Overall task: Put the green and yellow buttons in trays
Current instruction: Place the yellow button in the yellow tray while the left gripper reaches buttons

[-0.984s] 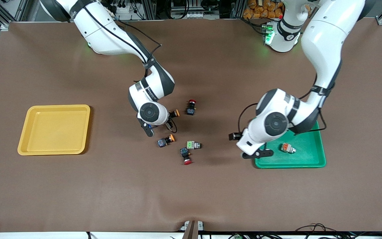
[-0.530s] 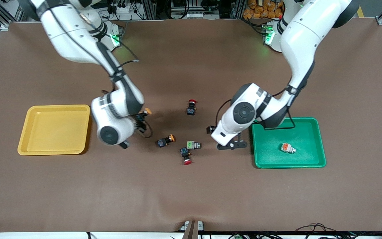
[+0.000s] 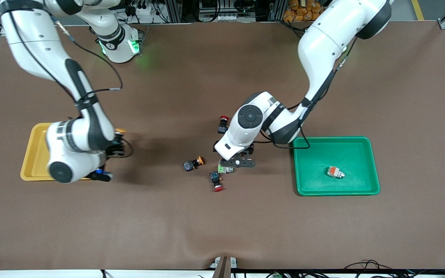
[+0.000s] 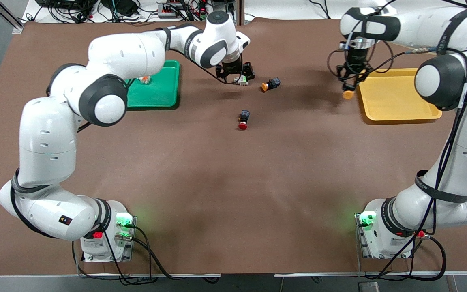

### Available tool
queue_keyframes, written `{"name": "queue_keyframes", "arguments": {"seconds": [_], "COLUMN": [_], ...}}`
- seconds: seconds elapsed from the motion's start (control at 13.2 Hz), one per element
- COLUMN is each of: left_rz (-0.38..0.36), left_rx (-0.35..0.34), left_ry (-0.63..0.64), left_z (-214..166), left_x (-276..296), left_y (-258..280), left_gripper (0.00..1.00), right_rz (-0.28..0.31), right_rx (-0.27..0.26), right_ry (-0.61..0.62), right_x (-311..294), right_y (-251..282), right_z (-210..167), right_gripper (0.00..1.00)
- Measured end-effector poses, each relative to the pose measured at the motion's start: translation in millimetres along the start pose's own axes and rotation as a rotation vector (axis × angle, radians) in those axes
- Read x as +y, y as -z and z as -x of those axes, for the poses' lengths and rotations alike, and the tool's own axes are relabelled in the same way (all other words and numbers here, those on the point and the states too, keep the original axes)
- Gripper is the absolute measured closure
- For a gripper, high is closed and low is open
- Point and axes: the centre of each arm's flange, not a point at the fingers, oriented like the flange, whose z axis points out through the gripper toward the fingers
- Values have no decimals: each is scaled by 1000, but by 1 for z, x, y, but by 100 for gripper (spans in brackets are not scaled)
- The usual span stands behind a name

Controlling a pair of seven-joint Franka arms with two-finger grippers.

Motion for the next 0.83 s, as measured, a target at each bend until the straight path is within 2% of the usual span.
{"name": "queue_keyframes", "arguments": {"seconds": [0.23,0.61,0.68,0.83], "left_rz": [27,20,10,3], "left_rx": [56,73,80,88], "left_ry": [-75,-109,-114,-118], "left_z": [-9,-11,-11,-11], "left_x": [-8,-8,-7,-8], "left_y": [-24,-41,-43,-46], "left_gripper": [0,0,0,0], "right_rz": [-10,-44,-54,-74], "right_rx": [6,20,27,36], "right_ry": [187,449,481,493], "right_x": [63,168,184,201], "right_y": [2,-5,-6,-9], "right_z": [-8,-13,-15,-20], "right_gripper": [57,57,52,32]}}
